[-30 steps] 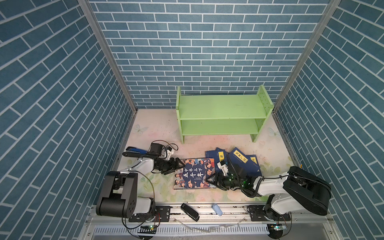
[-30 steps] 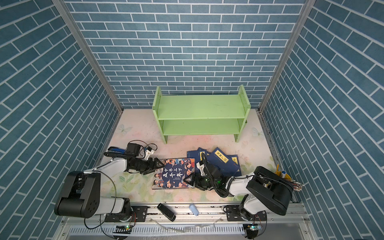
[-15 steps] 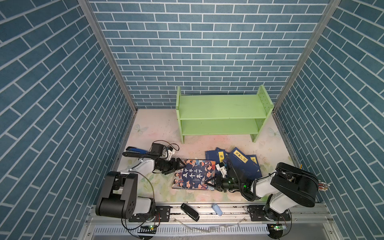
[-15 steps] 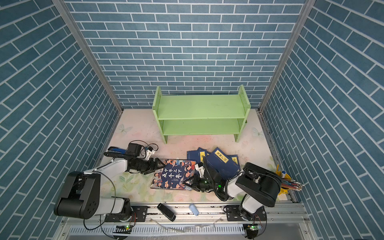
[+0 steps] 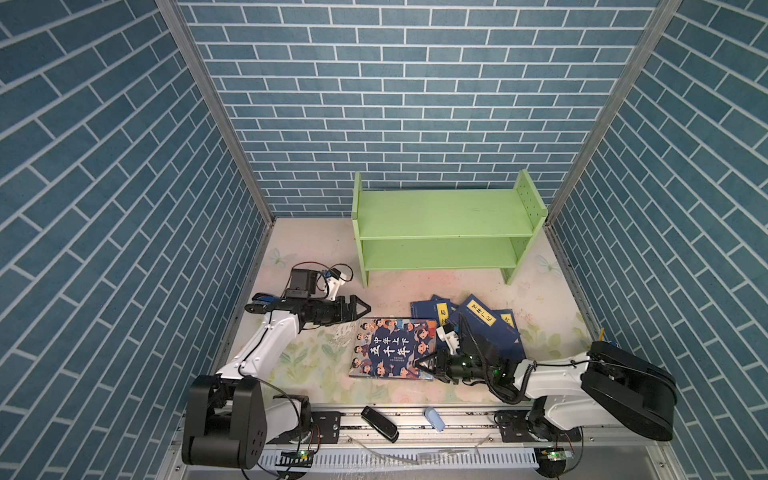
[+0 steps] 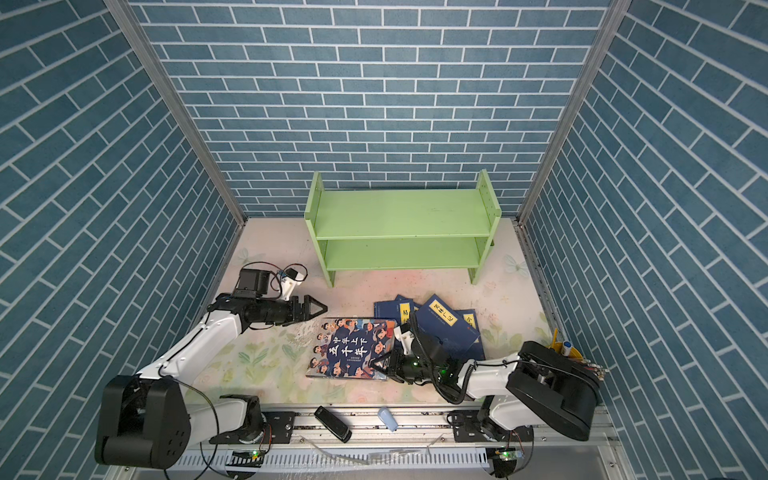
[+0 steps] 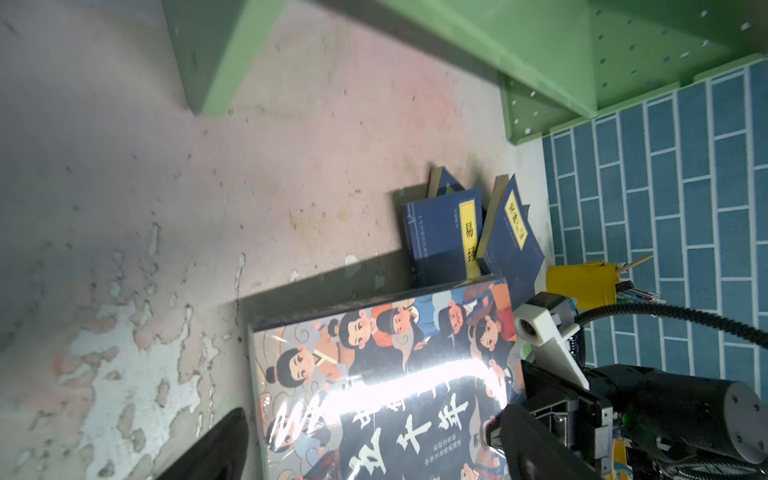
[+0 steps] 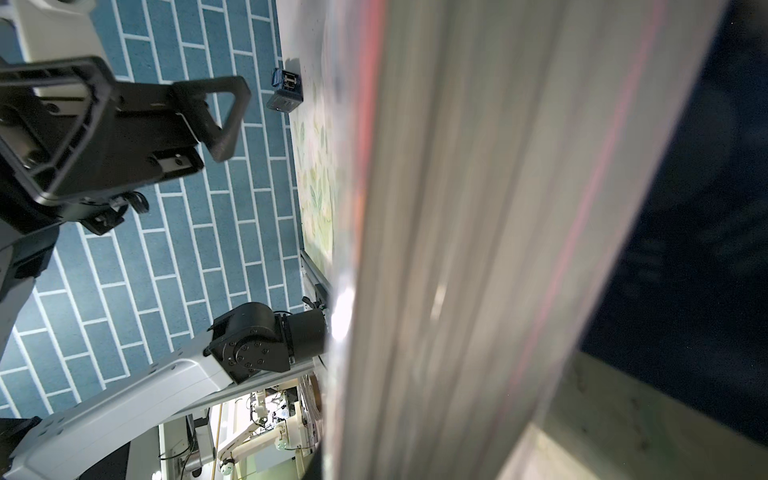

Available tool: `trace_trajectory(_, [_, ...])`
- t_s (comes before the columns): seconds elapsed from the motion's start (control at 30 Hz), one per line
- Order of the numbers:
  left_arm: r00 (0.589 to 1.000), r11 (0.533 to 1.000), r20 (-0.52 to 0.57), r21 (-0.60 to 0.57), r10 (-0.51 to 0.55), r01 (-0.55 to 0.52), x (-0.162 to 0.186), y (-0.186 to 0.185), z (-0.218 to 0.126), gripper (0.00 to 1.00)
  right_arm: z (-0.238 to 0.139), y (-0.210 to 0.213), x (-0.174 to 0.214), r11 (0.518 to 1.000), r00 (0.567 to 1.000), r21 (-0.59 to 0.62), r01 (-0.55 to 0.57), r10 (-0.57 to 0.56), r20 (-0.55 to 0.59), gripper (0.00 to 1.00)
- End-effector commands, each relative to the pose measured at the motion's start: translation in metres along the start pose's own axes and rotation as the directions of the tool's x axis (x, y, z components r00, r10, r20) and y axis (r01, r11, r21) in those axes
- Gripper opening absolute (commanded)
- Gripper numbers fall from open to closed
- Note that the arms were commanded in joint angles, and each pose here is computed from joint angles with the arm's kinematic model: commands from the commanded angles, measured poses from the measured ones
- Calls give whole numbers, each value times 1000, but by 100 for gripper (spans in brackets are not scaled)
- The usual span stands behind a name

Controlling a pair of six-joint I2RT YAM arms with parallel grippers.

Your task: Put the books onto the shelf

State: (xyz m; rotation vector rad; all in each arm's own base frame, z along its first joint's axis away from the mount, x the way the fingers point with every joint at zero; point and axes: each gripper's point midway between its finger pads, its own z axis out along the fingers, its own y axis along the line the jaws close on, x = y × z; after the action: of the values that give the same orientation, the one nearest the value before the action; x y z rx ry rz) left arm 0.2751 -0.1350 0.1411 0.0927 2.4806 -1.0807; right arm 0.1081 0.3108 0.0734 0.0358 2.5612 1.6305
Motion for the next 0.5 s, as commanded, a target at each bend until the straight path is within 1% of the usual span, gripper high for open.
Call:
trace_trajectory(0.0, [999,999,25,-7,-32,32,-4,5,-15,96,-9,29,-7,990,990,-26,141,-141,22,0])
trace_trajectory(0.13, [984,990,108,38,-143,139,-5,19,-23,96,-26,45,-16,984,983,-47,173,-169,66,0])
trace_trajectory(0.17, [980,987,122,57,-156,150,-4,19,-24,96,-31,47,-20,983,982,-57,173,-168,80,0])
trace_trajectory(0.3, [978,983,126,96,-166,154,-1,14,-25,96,-43,62,-29,976,978,-106,189,-178,107,0])
trace_trajectory(0.47, [977,974,105,149,-185,168,4,11,-20,96,-50,92,-34,954,970,-185,236,-222,94,0])
